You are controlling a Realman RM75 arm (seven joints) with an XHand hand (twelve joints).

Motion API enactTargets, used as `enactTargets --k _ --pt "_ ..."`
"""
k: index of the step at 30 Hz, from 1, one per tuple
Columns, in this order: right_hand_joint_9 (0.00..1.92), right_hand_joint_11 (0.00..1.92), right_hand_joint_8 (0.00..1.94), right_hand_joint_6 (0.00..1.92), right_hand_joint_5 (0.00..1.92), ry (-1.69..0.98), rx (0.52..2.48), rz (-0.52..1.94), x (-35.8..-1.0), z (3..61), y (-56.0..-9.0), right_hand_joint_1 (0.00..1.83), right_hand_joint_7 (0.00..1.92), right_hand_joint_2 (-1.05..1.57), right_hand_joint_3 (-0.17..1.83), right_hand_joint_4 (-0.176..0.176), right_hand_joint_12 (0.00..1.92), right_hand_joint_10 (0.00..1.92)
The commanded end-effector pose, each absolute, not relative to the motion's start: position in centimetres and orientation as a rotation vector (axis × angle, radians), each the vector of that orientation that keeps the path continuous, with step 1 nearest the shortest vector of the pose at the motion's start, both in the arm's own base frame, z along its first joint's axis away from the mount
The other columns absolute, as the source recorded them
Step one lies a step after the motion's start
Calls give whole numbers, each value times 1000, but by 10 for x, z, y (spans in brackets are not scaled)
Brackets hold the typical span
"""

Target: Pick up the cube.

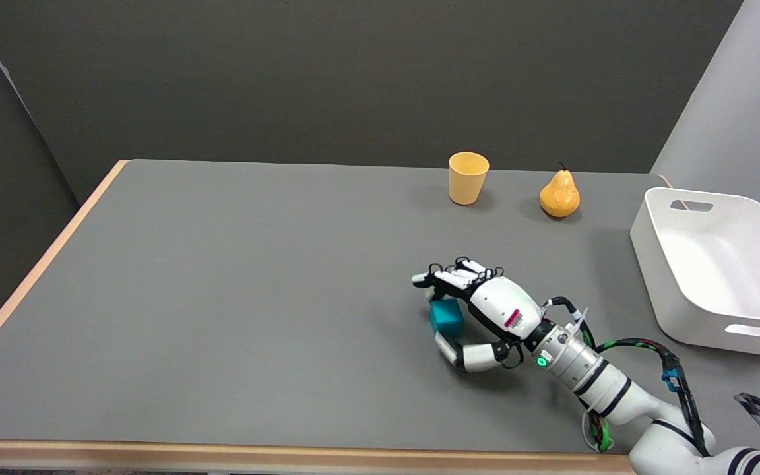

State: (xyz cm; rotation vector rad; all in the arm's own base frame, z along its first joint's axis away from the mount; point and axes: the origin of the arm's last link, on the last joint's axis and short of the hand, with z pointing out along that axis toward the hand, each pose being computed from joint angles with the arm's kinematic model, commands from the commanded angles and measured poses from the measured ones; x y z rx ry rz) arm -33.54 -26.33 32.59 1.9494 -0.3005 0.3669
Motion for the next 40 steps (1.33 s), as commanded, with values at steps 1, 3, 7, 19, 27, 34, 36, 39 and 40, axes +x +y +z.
enactTargets --k 1,3,7,19,27,34,36,39,40 --pt "562 207 1531 796 306 -237 1958 379 -334 318 -266 1300 690 1078 393 41 1313 1166" --pt "556 214 1552 821 305 -235 1959 380 -334 318 -267 1299 684 1069 424 44 1318 1202" --pt "534 221 1598 856 300 -237 1961 379 -334 318 -267 1296 669 1053 484 48 1317 1284" --pt "557 245 1827 989 269 -151 1968 453 -313 326 -270 1454 616 1091 432 45 1352 1593" --pt "589 331 1805 1000 308 172 1994 404 -250 353 -282 1462 636 1046 495 41 1463 1586" --pt "614 374 1780 1025 342 342 1893 307 -205 393 -293 1466 660 1016 532 45 1518 1572" --pt "622 381 1765 1002 357 391 1805 280 -193 416 -292 1468 665 1015 522 46 1528 1558" --pt "629 387 1758 1015 366 437 1677 249 -177 447 -290 1468 667 1011 524 47 1538 1554" --pt "632 390 1755 1021 370 450 1644 243 -173 455 -289 1468 667 1010 525 47 1542 1552"
